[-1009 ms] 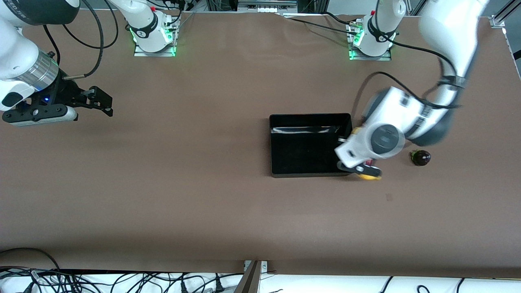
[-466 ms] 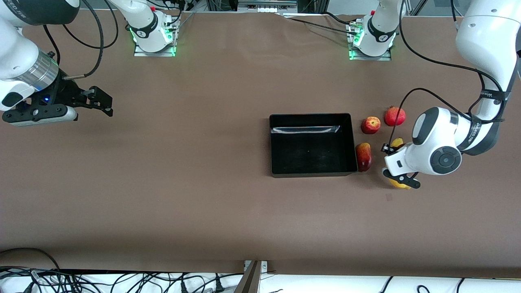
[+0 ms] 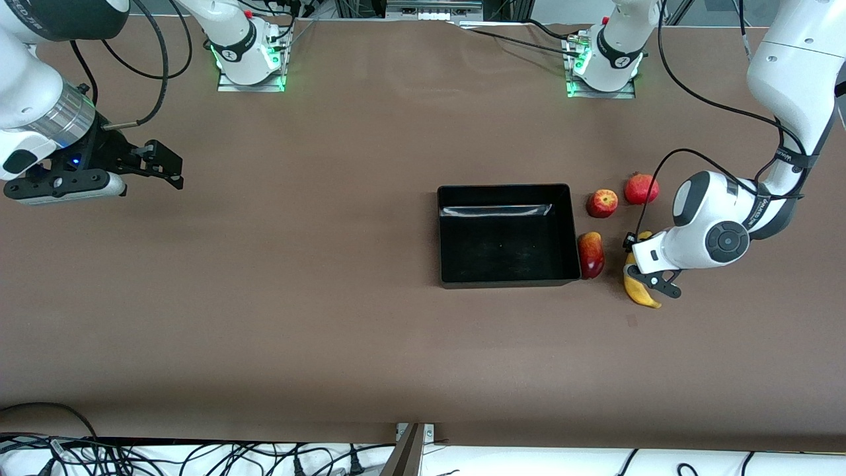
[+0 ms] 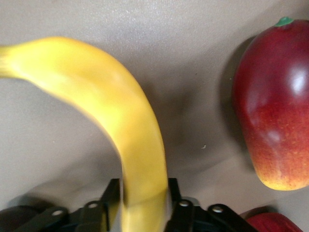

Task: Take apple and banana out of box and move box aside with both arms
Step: 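Open the left gripper and raise it away from the banana, then move the right gripper to the black box rim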

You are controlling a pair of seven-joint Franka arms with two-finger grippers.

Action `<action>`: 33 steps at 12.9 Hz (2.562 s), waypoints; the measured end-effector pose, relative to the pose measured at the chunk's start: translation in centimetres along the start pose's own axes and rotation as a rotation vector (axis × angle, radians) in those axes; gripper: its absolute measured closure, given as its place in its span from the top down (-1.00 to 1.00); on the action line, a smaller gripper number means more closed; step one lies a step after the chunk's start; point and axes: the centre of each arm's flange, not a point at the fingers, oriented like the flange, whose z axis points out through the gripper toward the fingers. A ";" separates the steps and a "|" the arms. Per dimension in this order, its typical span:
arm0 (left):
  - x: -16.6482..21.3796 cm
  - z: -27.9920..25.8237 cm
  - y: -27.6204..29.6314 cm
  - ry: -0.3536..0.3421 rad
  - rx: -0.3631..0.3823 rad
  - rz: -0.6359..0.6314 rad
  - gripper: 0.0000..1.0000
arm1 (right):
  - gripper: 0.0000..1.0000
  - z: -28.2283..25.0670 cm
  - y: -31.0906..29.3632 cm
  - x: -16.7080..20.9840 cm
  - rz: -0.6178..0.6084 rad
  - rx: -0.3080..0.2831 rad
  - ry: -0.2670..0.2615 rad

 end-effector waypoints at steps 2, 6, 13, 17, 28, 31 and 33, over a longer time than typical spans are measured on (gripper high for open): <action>0.2 -1.5 -0.2 0.016 0.014 -0.001 0.46 | 1.00 0.0 0.0 0.0 0.000 0.000 0.000; 1.2 -11.5 3.0 -0.003 0.072 0.025 1.00 | 1.00 0.0 0.0 0.0 0.000 0.000 0.000; 0.1 -29.4 6.8 0.005 0.084 -0.102 1.00 | 1.00 0.0 0.8 0.2 0.013 -0.001 0.011; -1.8 -34.8 7.3 0.069 0.001 -0.242 1.00 | 1.00 1.7 1.3 0.6 0.020 0.000 -0.025; -10.3 -35.8 8.2 0.235 0.027 -0.486 1.00 | 1.00 13.3 -25.4 -0.8 0.099 0.096 -0.120; -10.2 -35.7 8.5 0.232 0.027 -0.481 1.00 | 1.00 18.2 -32.2 -2.0 0.142 0.107 -0.083; -10.3 -35.5 8.6 0.215 0.025 -0.480 1.00 | 1.00 22.0 -36.3 -3.3 0.179 0.096 -0.053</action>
